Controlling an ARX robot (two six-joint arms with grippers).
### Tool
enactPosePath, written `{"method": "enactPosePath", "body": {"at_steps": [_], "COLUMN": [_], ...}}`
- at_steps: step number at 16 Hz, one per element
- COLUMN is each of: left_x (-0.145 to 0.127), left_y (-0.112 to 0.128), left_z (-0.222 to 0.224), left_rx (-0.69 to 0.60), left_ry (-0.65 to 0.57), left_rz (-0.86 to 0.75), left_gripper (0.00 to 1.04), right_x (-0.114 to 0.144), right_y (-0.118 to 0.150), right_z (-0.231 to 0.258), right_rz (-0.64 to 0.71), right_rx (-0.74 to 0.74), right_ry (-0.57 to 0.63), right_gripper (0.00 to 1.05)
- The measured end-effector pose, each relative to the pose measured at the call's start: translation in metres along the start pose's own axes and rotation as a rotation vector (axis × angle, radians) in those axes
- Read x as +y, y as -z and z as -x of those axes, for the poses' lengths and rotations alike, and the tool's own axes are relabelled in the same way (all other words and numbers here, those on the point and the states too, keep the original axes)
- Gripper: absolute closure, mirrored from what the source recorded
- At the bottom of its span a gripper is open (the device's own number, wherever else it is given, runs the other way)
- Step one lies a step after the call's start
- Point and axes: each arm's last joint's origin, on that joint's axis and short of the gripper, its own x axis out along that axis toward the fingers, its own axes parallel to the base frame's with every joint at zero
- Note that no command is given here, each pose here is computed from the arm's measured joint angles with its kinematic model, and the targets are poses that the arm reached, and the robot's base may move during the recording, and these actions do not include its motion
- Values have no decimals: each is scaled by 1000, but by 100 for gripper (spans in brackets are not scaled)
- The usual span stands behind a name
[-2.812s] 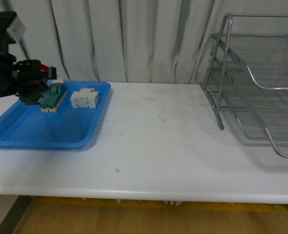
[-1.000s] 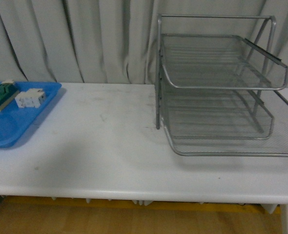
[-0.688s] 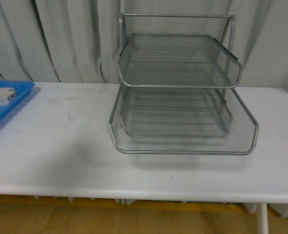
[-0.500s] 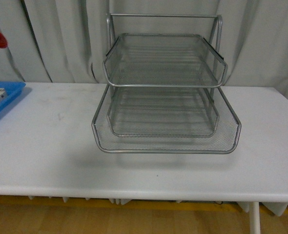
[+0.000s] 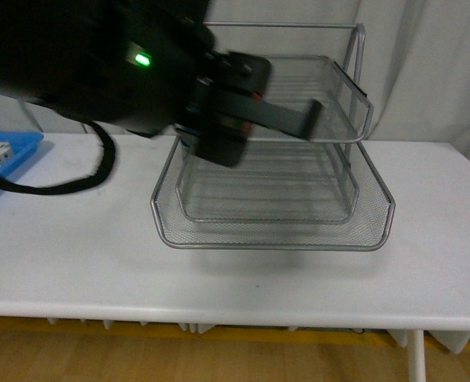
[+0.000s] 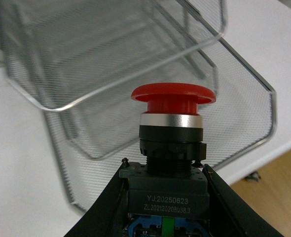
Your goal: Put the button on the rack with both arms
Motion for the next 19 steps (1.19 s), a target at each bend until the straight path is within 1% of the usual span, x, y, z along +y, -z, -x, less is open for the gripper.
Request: {"method": "enactPosePath", "body": {"at_steps": [3, 7, 8, 10, 14, 19], "left_x": [-24, -31, -33, -31, -22, -4], "left_y": [-8, -23, -25, -30, -14, -14], "left_z": [-39, -82, -95, -119, -144, -166], "left_rx": [86, 163, 189, 238, 354, 364], "left_ry": [85, 141, 136, 109, 69, 5], "left_rz": [-61, -58, -59, -62, -59, 9], "left_gripper": [69, 69, 69, 69, 69, 69], "right_x": [0, 0, 0, 0, 0, 0], "right_y": [0, 0, 0, 0, 0, 0], "right_z": [0, 0, 0, 0, 0, 0], "right_rz": [0, 0, 0, 0, 0, 0], "right_rx": [0, 0, 0, 0, 0, 0], "right_ry": [0, 0, 0, 0, 0, 0], "right_gripper": [6, 6, 6, 6, 6, 6]}}
